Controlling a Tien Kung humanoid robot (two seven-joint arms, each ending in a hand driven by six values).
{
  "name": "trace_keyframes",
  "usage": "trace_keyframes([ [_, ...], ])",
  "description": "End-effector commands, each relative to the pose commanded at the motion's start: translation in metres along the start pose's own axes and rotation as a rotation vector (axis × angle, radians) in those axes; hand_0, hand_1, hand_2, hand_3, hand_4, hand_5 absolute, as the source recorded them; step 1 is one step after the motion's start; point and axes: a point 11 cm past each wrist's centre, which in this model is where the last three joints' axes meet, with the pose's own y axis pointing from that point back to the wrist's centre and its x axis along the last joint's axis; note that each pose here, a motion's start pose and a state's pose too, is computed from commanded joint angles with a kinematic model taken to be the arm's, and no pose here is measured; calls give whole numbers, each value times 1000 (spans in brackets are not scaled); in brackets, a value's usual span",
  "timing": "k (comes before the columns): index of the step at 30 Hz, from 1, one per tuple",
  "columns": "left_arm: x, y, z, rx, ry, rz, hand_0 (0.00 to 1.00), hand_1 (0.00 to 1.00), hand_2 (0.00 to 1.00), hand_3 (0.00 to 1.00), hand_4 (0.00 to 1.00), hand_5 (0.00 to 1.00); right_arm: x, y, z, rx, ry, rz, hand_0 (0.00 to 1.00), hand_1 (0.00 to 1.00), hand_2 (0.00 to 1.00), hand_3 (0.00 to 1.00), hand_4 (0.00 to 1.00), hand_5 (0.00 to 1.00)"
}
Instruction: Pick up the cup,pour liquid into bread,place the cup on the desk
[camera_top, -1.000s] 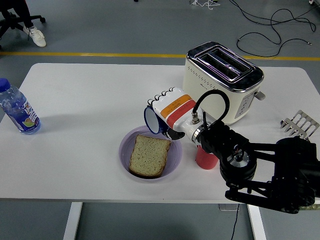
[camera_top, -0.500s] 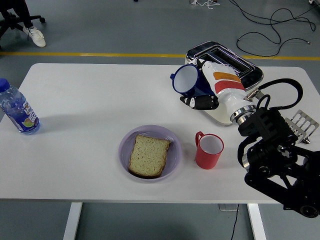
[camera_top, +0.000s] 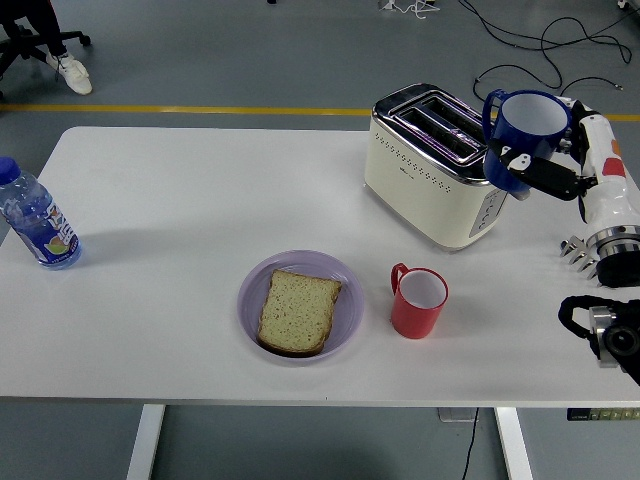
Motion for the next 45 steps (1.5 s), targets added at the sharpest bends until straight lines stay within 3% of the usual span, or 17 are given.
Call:
trace_keyframes([
  [5, 1, 0, -2, 2, -8, 3, 649, 689, 706, 590, 304, 882, 30, 1, 42, -14, 92, 97, 527, 477, 556, 582, 585, 2],
  [10, 2, 0, -2, 2, -1, 6, 649, 689, 706, 590, 304, 882, 38, 8, 80, -41, 126, 108, 527, 477, 556, 582, 585, 2],
  [13, 4, 0, -2, 2, -8, 10, 648, 688, 706, 590, 305, 886, 35, 13, 102, -60, 71, 115, 539, 480, 557, 582, 581, 2],
  [18, 7, 1, -1, 2, -9, 16, 647, 689, 707, 591, 304, 886, 28, 19, 114, -4, 24, 112, 548, 490, 564, 589, 577, 11],
  [26, 11, 2, 1, -5, -1, 25, 648, 689, 707, 591, 301, 887, 11, 43, 147, -2, -23, 97, 554, 497, 570, 588, 580, 27],
  [36, 15, 2, 3, -7, -4, 32, 648, 689, 707, 593, 299, 886, -1, 65, 179, -52, 35, 53, 576, 503, 577, 589, 594, 36],
  [45, 18, 3, 5, -11, -1, 39, 648, 689, 708, 593, 299, 885, -8, 71, 195, -71, 106, 7, 591, 512, 584, 590, 603, 24],
])
